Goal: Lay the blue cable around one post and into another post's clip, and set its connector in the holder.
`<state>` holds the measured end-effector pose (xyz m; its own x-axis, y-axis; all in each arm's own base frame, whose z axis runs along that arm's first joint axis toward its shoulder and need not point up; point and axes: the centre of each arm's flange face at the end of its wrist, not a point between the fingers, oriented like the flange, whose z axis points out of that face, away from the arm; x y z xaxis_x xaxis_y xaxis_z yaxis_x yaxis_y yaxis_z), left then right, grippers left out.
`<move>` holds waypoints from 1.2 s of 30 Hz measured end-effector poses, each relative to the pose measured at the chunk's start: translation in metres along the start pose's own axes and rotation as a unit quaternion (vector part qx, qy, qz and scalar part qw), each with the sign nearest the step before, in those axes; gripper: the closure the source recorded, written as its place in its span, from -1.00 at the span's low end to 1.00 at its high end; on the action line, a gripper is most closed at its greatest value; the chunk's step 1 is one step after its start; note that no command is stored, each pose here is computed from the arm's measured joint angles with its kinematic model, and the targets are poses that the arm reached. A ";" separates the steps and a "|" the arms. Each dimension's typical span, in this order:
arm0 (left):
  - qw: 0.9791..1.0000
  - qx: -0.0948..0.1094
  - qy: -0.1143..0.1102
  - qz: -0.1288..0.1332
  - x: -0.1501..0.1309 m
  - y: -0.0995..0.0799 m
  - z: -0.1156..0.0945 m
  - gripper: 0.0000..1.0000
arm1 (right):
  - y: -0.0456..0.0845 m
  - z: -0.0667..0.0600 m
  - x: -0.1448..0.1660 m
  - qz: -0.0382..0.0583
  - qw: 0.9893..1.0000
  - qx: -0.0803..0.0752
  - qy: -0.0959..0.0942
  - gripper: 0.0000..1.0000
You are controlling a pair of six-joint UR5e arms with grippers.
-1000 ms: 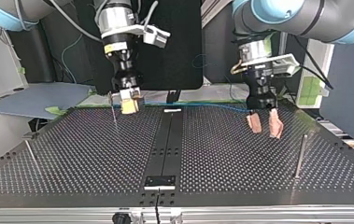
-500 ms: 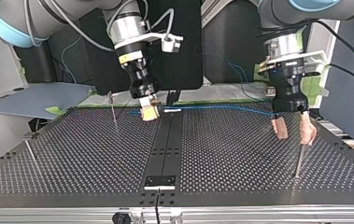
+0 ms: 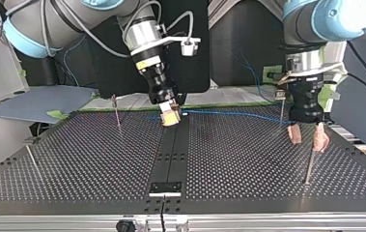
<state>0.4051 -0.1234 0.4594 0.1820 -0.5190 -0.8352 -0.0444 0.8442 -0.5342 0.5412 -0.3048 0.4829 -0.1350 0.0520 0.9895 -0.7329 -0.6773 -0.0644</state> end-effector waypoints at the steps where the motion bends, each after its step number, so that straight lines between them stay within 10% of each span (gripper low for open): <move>1: 1.000 -0.002 0.003 -0.001 -0.001 0.002 0.002 -1.00 | -0.001 0.001 -0.001 0.000 1.000 0.001 0.000 1.00; 8: 1.000 -0.019 0.013 -0.018 -0.016 0.018 0.020 -1.00 | -0.013 0.010 -0.004 -0.002 1.000 0.012 0.002 1.00; 22: 0.997 -0.005 -0.039 -0.069 -0.048 0.050 0.053 -1.00 | -0.030 0.025 -0.026 -0.001 1.000 0.024 -0.005 1.00; 36: 0.991 -0.032 -0.076 -0.109 -0.047 0.123 0.102 -1.00 | -0.038 0.052 -0.020 0.009 0.999 0.031 0.018 1.00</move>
<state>0.4912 0.0191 0.4463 0.3395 -0.6572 -0.6730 -0.0486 0.7022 -0.7103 0.6066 -0.3182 0.4728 -0.1724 0.0643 0.9829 -0.6878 -0.7222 -0.0734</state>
